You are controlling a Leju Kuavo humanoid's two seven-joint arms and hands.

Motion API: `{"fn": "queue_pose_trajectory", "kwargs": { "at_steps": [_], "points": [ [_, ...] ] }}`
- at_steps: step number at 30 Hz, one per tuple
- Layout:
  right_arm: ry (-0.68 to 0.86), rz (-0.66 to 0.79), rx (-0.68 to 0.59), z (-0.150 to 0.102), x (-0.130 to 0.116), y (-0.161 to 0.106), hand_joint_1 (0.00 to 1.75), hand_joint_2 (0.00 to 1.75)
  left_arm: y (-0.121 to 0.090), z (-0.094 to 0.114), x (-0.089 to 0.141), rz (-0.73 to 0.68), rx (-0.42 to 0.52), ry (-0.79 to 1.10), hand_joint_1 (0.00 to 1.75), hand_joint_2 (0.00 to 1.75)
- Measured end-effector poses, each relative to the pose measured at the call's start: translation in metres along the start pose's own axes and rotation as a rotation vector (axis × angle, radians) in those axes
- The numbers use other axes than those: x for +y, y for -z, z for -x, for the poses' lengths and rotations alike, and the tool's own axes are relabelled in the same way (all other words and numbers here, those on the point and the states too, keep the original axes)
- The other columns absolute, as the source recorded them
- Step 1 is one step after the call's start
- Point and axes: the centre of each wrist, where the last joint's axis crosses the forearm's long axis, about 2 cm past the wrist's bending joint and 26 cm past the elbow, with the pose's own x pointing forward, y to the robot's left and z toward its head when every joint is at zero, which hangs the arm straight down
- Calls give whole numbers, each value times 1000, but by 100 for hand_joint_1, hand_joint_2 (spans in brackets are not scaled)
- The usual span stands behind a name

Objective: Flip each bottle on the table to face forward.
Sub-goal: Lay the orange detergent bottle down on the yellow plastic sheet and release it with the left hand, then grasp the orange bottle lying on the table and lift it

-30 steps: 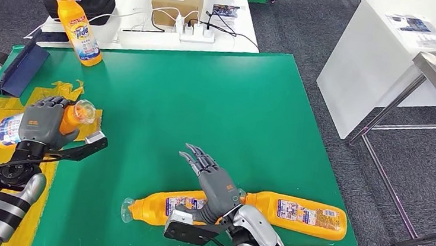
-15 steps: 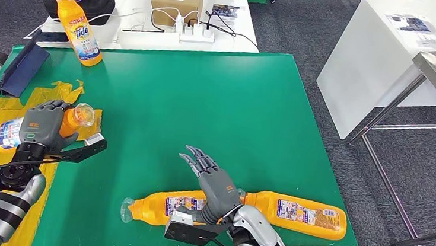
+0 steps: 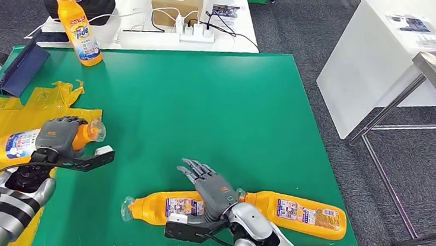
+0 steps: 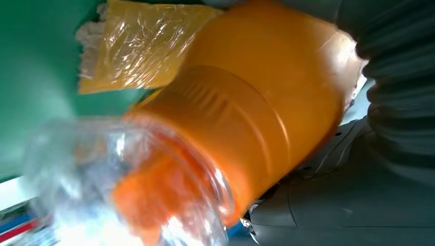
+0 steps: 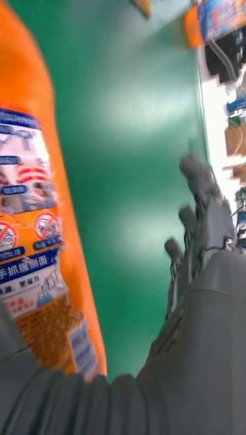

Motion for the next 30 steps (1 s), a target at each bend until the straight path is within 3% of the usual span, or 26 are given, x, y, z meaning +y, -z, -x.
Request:
{"fn": "queue_pose_trajectory", "kwargs": {
  "at_steps": [1, 6, 12, 30],
  "points": [
    [-35, -23, 27, 2, 4, 1, 0, 175, 3, -6, 1, 8, 34, -17, 0, 0],
    [-203, -145, 141, 18, 15, 10, 0, 175, 19, -37, 19, -6, 141, -72, 0, 0],
    [-257, -192, 162, 31, 14, 19, 0, 175, 29, -55, 34, -33, 134, -95, 0, 0],
    [-272, -210, 166, 36, 15, 21, 0, 175, 30, -63, 37, -42, 115, -110, 0, 0]
  ]
}}
